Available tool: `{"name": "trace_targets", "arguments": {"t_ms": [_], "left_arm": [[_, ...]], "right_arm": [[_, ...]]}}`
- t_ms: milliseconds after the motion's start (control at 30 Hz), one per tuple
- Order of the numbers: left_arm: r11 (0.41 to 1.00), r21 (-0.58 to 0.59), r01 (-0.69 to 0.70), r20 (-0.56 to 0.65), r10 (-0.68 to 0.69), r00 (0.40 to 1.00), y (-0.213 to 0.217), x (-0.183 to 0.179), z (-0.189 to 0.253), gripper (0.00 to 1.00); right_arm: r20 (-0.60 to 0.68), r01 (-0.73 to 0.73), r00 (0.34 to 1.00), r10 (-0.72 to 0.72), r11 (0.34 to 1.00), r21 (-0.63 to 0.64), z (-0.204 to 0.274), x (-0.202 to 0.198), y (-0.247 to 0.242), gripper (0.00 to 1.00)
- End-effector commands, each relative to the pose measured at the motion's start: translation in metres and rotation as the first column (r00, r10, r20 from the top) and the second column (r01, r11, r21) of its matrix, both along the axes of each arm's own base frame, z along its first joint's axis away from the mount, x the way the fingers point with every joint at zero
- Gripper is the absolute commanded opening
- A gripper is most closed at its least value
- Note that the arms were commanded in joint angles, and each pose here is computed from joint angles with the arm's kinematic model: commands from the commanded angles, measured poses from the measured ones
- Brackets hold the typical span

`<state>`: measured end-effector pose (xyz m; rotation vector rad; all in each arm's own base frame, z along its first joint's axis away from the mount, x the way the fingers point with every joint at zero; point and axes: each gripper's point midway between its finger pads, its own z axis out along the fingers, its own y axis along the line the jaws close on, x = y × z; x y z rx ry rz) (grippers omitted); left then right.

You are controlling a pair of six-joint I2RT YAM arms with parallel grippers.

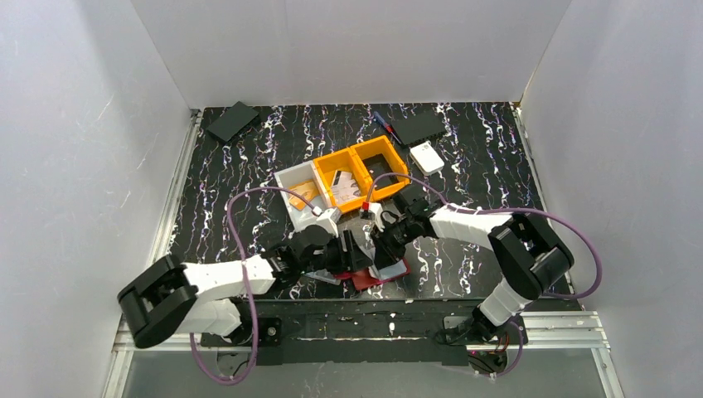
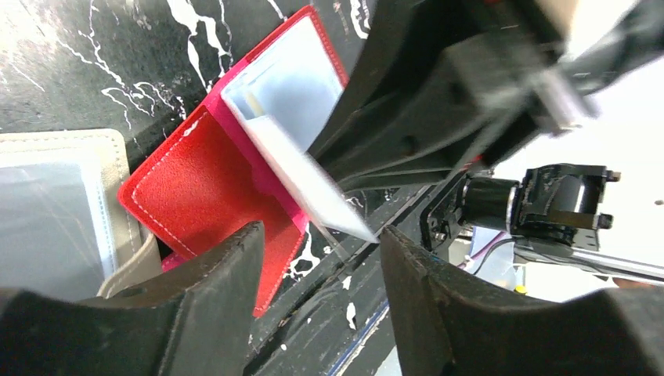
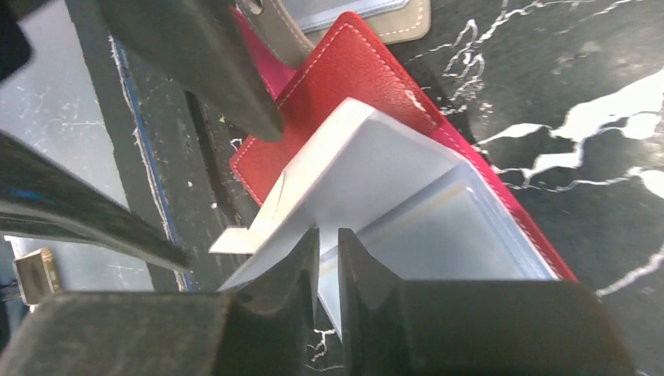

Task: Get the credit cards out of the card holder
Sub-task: Remove the credit card from the card holder.

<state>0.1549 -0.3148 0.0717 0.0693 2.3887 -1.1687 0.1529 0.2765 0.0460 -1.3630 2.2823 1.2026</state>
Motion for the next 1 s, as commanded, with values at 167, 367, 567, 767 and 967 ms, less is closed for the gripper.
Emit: {"name": "trace_targets", "arguments": {"t_ms": [167,367,567,767,967], "left_arm": [[0.993,-0.037,-0.115,0.184,0.119,0.976,0.029,0.01,0.073,0.46],[0.999,-0.028,0.029,0.111,-0.026,0.993,-0.004,-0.004,0.067,0.35],[0.996,0.026,0.082,0.043,-0.083,0.996,-0.026,-0.004,0.029,0.15],[0.99,0.137,0.01,0.008,-0.012,1.0,-0.005,-0.001,-0.016,0.07],[0.971,0.236,-0.045,-0.04,0.056,0.998,0.009,0.002,-0.053,0.0]], "right_arm": [[-0.102,0.005,0.995,-0.002,1.0,0.03,-0.004,-0.012,0.022,0.11],[-0.1,0.082,0.991,-0.09,0.993,-0.085,-0.028,0.0,0.025,0.08],[-0.07,0.107,0.991,-0.113,0.991,-0.084,-0.025,0.008,0.024,0.11],[-0.071,0.118,0.99,-0.123,0.991,-0.07,-0.02,0.013,0.022,0.11],[-0.035,0.091,0.995,-0.093,0.994,-0.066,-0.01,0.02,0.018,0.12]]}}
